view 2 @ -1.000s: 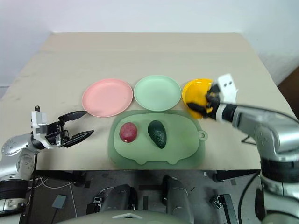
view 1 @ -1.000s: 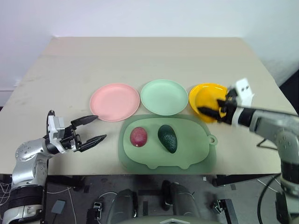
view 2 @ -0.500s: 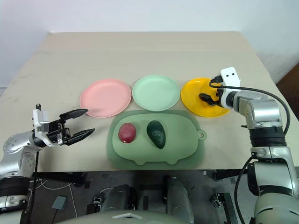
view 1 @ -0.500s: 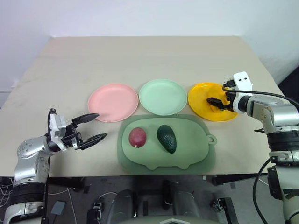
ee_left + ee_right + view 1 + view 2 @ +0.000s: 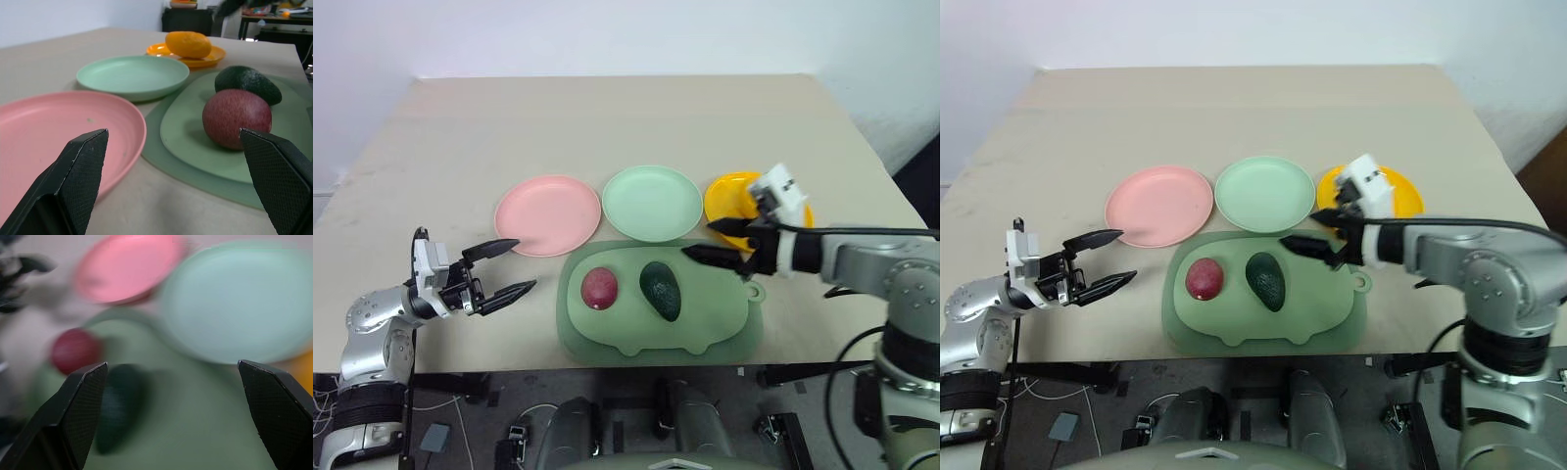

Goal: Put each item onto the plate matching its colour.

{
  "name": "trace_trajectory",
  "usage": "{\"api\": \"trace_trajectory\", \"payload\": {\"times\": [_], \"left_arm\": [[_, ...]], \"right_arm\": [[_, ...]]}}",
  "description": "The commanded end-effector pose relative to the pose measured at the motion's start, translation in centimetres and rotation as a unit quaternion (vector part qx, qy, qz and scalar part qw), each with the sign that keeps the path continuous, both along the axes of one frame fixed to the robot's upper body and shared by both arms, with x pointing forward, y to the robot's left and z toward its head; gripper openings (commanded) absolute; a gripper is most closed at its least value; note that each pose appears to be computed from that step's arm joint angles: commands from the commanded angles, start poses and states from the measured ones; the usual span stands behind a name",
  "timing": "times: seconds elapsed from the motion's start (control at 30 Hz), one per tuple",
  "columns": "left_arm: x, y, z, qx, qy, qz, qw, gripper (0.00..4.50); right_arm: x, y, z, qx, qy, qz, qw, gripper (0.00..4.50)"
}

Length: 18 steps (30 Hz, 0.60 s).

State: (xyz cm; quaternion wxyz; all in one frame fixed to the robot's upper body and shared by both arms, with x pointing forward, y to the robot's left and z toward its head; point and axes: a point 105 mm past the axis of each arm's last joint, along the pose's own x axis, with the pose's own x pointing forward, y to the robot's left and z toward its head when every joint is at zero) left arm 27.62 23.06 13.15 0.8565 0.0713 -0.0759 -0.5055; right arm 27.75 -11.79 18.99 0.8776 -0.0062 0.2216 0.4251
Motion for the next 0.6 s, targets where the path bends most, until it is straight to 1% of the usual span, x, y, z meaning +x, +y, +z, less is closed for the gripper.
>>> {"api": "trace_trajectory", "payload": {"times": [0.03, 0.2, 0.43, 0.6], "left_arm": [[0.1, 0.1, 0.3, 0.010, -0.009, -0.006, 1.000, 4.50], [0.1, -0.1, 0.2, 0.009, -0.009, -0.010, 1.000, 4.50], [-0.2, -0.2, -0.2, 0.009, -0.005, -0.009, 1.000, 4.50], [-0.4, -0.4, -0.3, 0.005, -0.004, -0.007, 1.000, 4.50]], "right_arm": [[-0.3, 1.2, -0.4, -0.008, -0.009, -0.011, 1.000, 4.47], [-0.5, 2.7, -2.5, -0.017, 0.015, -0.022, 1.000, 4.47], [-0.9, 3.7, -4.3, -0.031, 0.042, -0.026, 0.998, 4.47], [-0.8, 4.1, -6.0, -0.062, 0.063, -0.028, 0.996, 4.47]]}}
